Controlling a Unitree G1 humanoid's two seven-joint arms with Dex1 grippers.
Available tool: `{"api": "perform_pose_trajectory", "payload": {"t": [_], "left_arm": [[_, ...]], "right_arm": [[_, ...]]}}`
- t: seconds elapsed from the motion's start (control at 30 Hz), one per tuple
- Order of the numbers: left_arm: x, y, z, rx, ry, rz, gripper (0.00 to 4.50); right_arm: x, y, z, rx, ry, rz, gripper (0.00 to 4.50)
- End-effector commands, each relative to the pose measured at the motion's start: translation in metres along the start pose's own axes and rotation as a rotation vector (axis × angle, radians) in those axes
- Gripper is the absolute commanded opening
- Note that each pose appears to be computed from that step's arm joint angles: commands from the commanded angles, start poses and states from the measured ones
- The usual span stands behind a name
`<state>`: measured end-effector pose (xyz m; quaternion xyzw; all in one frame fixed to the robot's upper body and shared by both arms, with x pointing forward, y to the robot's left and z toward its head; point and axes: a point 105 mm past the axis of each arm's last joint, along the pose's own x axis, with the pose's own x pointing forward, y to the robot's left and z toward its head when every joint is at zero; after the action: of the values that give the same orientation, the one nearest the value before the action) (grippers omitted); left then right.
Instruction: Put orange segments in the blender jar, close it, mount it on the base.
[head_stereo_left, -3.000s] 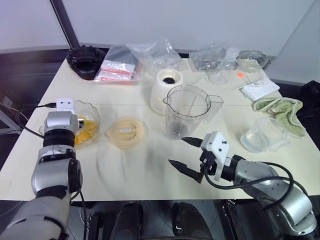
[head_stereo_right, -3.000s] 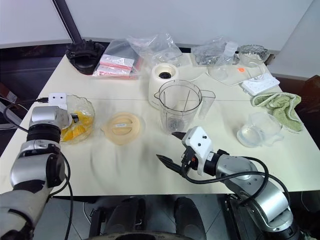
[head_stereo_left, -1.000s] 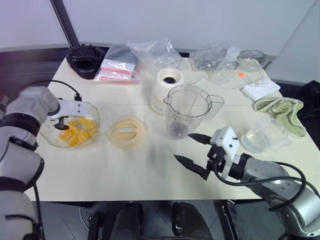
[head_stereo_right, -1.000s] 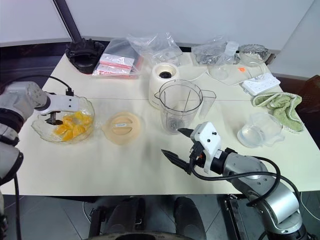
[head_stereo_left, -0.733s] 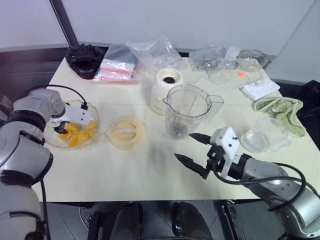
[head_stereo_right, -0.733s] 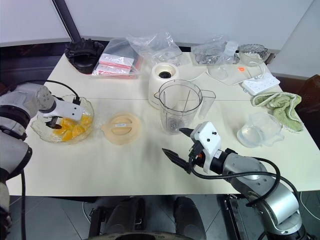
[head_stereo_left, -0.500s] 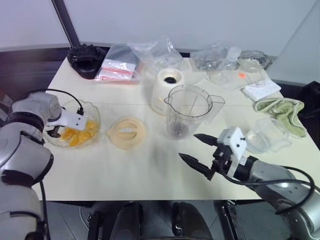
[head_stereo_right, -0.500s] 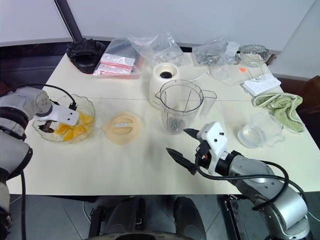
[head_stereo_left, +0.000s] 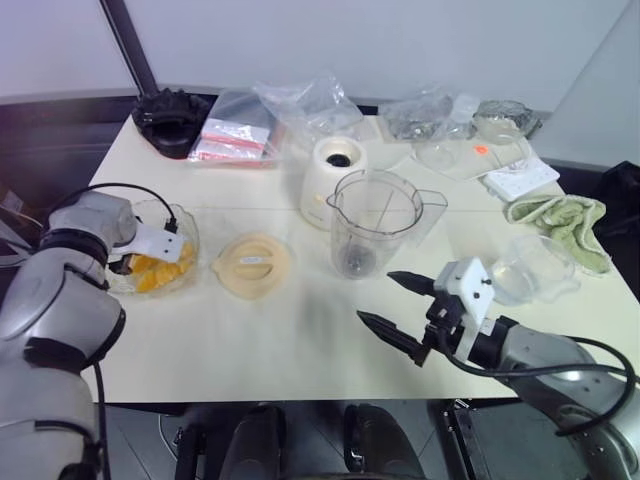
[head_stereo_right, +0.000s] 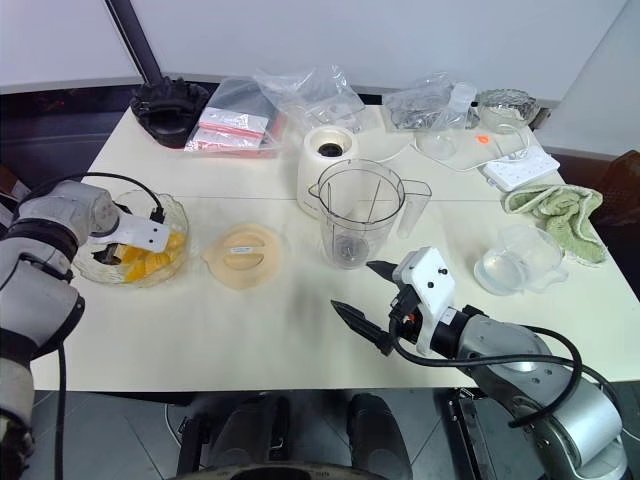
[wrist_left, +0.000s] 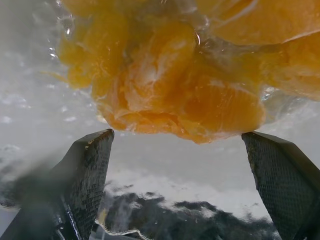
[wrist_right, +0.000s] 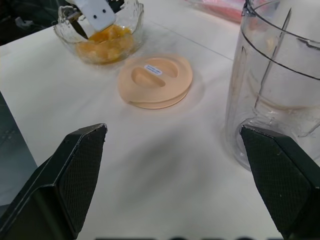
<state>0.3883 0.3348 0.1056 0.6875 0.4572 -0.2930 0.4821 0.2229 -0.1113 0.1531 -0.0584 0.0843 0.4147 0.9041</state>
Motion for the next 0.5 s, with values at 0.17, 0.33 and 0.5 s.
{"api": "perform_pose_trajectory", "payload": {"t": [0.17,0.33,0.5], "left_arm": [[0.008,-0.014,0.005,-0.119,-0.038,-0.074,4.29],[0.016,-0.019,0.013,-0.139,-0.054,-0.076,4.29],[0.021,-0.023,0.017,-0.152,-0.065,-0.073,2.47]], "right_arm": [[0.0,0.005,0.01,-0.047,-0.038,-0.003,4.5],[0.002,0.004,0.012,-0.056,-0.043,-0.011,4.5],[0.002,0.003,0.014,-0.065,-0.045,-0.02,4.5]]}}
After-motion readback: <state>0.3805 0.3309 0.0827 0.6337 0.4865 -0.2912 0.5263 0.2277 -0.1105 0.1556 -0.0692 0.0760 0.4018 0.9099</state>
